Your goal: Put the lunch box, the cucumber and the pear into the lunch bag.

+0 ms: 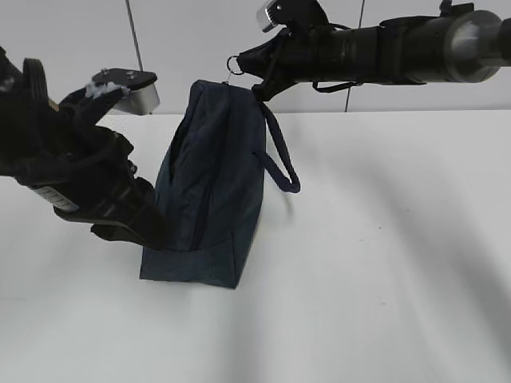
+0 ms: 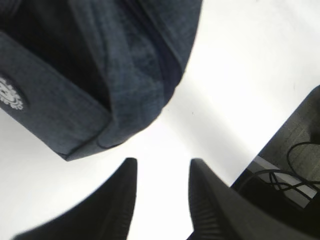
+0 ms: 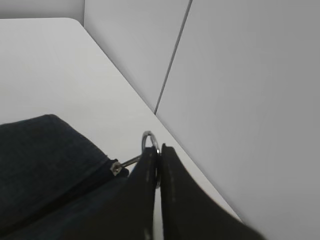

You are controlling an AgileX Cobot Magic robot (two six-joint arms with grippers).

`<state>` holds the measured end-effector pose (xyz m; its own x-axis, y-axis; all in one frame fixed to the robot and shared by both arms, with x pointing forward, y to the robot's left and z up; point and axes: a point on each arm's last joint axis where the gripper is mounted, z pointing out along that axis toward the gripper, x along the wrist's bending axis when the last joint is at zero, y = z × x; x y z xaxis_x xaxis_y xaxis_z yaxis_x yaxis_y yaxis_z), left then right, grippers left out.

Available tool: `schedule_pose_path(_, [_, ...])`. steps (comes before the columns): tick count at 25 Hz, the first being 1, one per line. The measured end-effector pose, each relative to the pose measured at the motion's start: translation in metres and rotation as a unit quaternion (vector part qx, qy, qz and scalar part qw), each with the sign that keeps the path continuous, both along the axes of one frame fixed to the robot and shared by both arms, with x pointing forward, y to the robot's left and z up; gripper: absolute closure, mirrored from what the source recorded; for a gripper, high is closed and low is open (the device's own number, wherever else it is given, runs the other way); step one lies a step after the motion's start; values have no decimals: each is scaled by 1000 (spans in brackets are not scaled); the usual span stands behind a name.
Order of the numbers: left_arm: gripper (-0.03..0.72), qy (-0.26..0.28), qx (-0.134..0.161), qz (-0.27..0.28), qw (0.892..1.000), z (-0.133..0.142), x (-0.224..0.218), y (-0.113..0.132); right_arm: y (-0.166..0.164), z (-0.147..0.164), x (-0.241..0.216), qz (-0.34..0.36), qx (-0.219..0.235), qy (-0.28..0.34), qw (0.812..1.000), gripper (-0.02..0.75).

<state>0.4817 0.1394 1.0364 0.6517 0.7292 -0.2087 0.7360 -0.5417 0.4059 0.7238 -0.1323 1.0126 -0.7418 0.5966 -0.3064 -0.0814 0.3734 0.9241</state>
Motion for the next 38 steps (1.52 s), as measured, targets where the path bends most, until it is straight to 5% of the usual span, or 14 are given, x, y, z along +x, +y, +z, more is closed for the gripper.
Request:
schedule_pose_path(8, [379, -82, -47, 30, 995, 32, 11, -4, 6, 9, -12, 58, 20, 34, 998, 738])
schedule_pose_path(19, [377, -226, -107, 100, 963, 48, 47, -6, 8, 6, -19, 94, 11, 63, 993, 738])
schedule_pose_path(38, [377, -214, -101, 133, 962, 33, 112, -13, 8, 6, -19, 95, 12, 65, 993, 738])
